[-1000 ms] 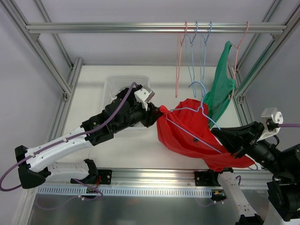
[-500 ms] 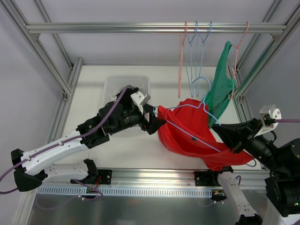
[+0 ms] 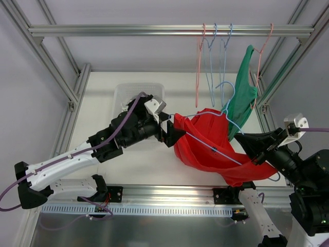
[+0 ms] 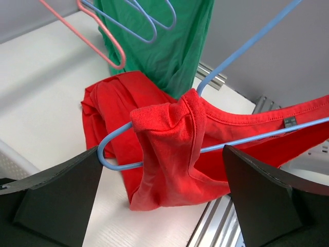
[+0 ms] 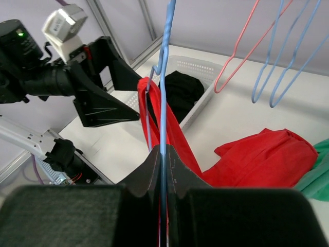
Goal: Remove the tank top from the hanger
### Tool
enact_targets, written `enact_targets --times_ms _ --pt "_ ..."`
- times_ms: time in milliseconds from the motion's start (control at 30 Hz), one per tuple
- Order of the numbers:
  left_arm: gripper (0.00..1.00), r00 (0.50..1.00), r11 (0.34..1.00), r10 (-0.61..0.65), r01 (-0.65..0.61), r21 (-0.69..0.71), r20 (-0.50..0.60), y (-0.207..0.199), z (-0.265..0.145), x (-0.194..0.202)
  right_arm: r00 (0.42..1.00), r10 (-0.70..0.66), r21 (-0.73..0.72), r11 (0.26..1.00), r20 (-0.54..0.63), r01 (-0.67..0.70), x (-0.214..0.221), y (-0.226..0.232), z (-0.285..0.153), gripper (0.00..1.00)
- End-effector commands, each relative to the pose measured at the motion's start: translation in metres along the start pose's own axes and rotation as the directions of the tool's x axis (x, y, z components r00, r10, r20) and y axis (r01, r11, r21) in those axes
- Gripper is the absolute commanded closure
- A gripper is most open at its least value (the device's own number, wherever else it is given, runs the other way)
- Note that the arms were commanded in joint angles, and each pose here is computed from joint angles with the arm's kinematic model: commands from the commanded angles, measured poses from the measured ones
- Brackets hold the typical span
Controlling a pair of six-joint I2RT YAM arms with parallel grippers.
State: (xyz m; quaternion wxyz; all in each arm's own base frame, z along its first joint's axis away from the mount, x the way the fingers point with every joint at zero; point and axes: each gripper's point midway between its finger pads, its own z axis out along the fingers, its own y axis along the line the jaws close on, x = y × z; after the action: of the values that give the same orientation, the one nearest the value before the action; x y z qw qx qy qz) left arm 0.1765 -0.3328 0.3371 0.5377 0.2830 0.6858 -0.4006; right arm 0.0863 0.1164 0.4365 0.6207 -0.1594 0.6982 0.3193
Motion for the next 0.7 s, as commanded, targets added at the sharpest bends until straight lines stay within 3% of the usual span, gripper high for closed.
enact_targets --times_ms 0,367,667 --pt "0.01 0.975 0.993 -0.057 0.034 0.109 0.214 -0.030 -0.025 -0.059 1.000 -0.004 0.056 0.998 -0.028 0.005 0.002 -0.022 0.016 1.00" --pt "0.01 0.968 0.988 -0.053 0.086 -0.126 0.244 0.012 -0.025 -0.064 0.999 -0.026 -0.005 1.000 0.028 0.027 -0.007 -0.005 0.009 1.00" --pt "0.01 0.967 0.986 -0.046 0.084 -0.146 0.249 0.014 -0.018 -0.073 0.990 -0.056 -0.066 0.996 0.132 0.065 -0.022 0.011 0.003 1.00"
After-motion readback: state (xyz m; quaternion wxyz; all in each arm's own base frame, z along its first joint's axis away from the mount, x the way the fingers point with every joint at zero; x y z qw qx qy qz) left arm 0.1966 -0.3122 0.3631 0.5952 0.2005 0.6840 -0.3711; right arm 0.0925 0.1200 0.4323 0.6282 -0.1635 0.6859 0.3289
